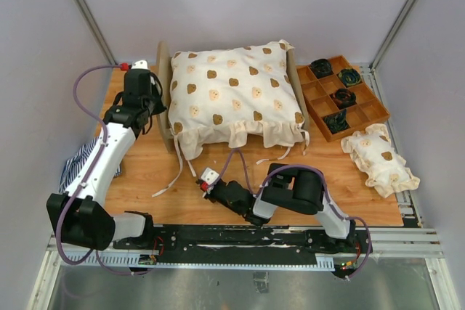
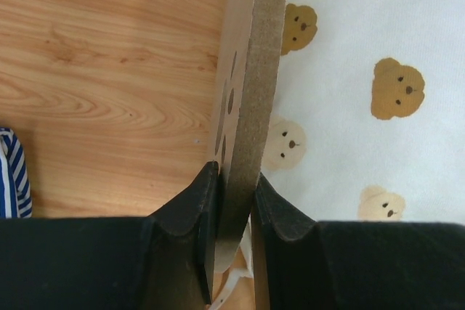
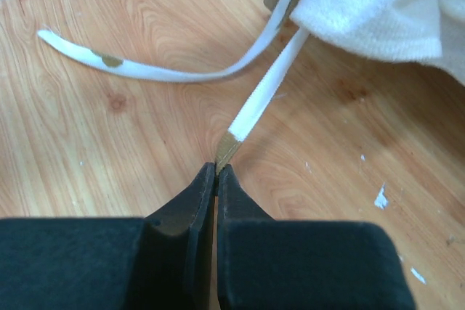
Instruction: Set up the pet bed
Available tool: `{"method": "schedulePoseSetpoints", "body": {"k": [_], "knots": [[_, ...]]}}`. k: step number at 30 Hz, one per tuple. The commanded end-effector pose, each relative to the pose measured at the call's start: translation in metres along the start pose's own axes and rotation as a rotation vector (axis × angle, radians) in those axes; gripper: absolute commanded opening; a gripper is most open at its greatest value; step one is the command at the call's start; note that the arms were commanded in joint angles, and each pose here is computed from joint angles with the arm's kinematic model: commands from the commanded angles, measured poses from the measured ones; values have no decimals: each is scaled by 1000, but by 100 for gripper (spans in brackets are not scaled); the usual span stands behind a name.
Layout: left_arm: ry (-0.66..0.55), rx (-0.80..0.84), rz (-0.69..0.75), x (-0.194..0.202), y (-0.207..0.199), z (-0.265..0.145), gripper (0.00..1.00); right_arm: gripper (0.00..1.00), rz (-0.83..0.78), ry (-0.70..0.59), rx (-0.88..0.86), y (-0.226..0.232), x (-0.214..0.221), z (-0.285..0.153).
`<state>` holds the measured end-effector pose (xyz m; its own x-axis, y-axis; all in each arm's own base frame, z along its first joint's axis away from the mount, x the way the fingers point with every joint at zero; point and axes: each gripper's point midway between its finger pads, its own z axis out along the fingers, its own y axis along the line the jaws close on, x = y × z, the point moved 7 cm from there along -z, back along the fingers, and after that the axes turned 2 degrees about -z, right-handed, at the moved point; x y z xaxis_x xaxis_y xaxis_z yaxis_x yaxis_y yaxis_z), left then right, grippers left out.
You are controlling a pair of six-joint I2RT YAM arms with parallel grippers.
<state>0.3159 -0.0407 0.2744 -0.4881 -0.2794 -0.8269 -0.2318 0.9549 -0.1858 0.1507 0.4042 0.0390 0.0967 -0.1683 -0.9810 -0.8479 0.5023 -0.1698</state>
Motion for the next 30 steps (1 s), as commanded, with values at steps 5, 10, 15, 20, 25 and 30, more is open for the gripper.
{"method": "schedulePoseSetpoints", "body": {"k": [5, 10, 15, 20, 25, 30], "knots": [[-198, 82, -163, -36, -8, -5, 46, 0, 94, 40, -39, 3, -25, -3], [-193, 56, -173, -26, 4, -29, 62, 0, 194, 53, -129, 9, -63, 13], [-176, 69, -197, 8, 21, -60, 66, 0, 323, 47, -165, 2, -82, 18], [-131, 185, -244, 53, 27, -83, 65, 0, 332, 48, -220, 4, -87, 18], [8, 302, -316, 105, 25, -88, 66, 0, 322, 5, -307, 10, -99, 17], [137, 375, -372, 136, 20, -87, 66, 0, 283, -12, -334, 11, -105, 19]]}}
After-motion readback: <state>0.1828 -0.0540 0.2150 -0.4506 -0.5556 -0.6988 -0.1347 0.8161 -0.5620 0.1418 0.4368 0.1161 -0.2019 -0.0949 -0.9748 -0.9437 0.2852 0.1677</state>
